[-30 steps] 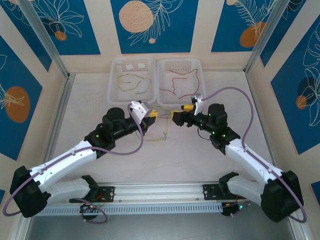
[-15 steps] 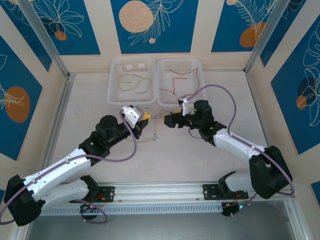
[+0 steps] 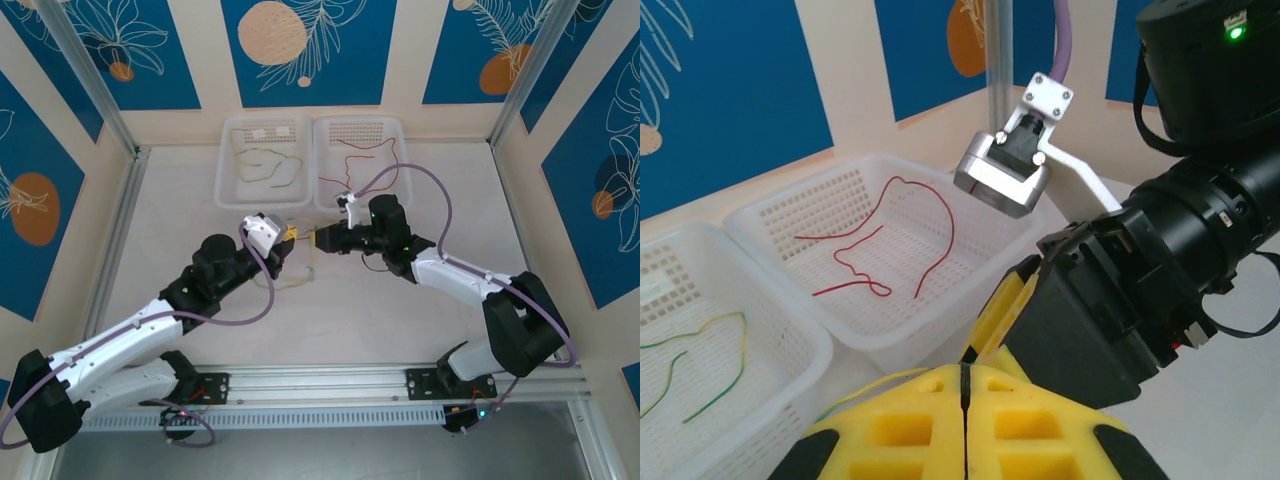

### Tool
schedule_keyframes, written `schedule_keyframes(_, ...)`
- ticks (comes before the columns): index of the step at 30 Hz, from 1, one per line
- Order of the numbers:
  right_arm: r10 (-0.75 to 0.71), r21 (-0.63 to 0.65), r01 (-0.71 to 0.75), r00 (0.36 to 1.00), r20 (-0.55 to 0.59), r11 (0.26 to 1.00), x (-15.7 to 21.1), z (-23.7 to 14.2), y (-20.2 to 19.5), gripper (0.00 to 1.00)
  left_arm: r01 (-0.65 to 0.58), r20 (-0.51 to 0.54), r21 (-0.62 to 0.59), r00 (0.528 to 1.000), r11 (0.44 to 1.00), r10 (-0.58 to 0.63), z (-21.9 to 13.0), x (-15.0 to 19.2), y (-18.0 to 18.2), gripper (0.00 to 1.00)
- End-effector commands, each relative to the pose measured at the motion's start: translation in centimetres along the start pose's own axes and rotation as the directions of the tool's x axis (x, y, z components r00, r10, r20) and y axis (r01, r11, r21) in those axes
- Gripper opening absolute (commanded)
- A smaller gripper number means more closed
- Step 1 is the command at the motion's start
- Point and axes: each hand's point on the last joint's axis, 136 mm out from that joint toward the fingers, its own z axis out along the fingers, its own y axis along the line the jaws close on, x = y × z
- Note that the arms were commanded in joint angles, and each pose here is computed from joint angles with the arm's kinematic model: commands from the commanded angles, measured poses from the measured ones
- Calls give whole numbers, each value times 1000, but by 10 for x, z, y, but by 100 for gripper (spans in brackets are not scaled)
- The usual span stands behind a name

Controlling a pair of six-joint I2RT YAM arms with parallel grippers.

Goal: Untangle the cables

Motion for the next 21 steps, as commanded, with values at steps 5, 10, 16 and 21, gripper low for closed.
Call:
schedule_keyframes(5,-12,68,11,1000,15,998,-8,-7,-9,10,6,17,-272,1000,962,-1,-13,1,48,0)
schedule_keyframes(10,-44,137,38,998,41,990,-14,-21,-15,0,19,6,-457,1000,889,-19,-35,14,84,0)
schedule_keyframes(16,-61,260,22,988,145,965,-28,-53,-28,0,88,36,-558,996,825,-82,-62,26,114,0)
schedule_keyframes(21,-63,346,-22,970,233,938,-37,-82,-40,0,128,59,-604,992,787,-116,-77,34,128,0)
